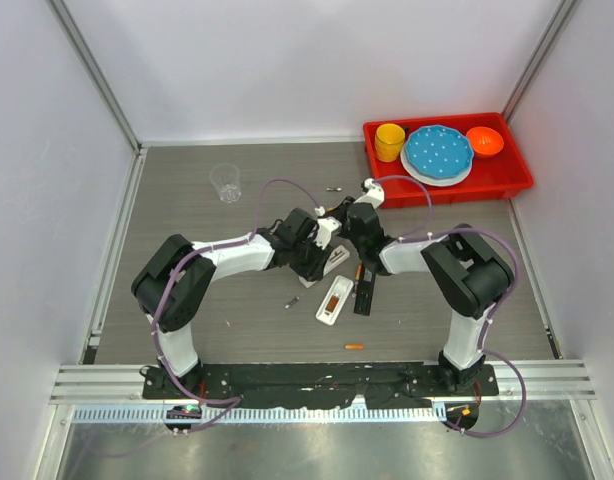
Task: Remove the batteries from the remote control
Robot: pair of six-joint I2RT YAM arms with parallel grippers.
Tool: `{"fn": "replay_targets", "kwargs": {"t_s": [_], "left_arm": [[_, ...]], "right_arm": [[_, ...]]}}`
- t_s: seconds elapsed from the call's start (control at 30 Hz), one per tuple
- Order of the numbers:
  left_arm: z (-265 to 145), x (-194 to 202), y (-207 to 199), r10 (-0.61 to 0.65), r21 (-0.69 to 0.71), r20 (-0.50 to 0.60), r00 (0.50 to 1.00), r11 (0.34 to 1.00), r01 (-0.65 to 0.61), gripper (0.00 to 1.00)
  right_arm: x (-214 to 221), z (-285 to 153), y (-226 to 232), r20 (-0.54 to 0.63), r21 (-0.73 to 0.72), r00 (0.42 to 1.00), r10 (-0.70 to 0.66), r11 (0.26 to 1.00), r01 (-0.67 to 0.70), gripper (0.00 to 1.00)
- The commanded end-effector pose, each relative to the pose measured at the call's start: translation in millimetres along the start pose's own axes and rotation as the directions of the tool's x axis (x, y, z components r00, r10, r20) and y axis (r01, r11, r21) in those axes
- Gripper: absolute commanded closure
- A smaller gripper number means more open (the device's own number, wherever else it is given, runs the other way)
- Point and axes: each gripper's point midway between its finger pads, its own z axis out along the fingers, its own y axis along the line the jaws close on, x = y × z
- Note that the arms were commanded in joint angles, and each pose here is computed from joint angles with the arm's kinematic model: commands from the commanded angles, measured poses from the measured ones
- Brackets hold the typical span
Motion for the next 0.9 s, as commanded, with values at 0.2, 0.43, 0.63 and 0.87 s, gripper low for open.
{"fn": "replay_targets", "kwargs": {"t_s": [0.2, 0.43, 0.63, 0.87], "left_arm": [[-35, -32, -18, -0.03, 0.049, 0.058, 0.998, 0.998, 0.027, 1.0], [-95, -79, -3, -0.032, 0.002, 0.238, 0.971, 0.999, 0.033, 1.0], [-150, -74, 44, -0.129, -0.085, 0.37, 0.92, 0.981, 0.172, 1.0], [-169, -19, 91, -0.268, -0.243, 0.436, 0.859, 0.884, 0.399, 1.0]], "right_arm": [[-156, -47, 18, 0.236, -0.041, 0.968, 0.08, 0.996, -0.073, 0.99], [-211, -85, 11, 0.316, -0.01, 0.948, 0.039, 0.999, -0.038, 0.99], [-202, -93, -3, 0.279, 0.022, 0.96, -0.025, 1.0, 0.02, 0.99], [-179, -85, -2, 0.198, -0.02, 0.979, -0.055, 0.998, 0.06, 0.99]]}}
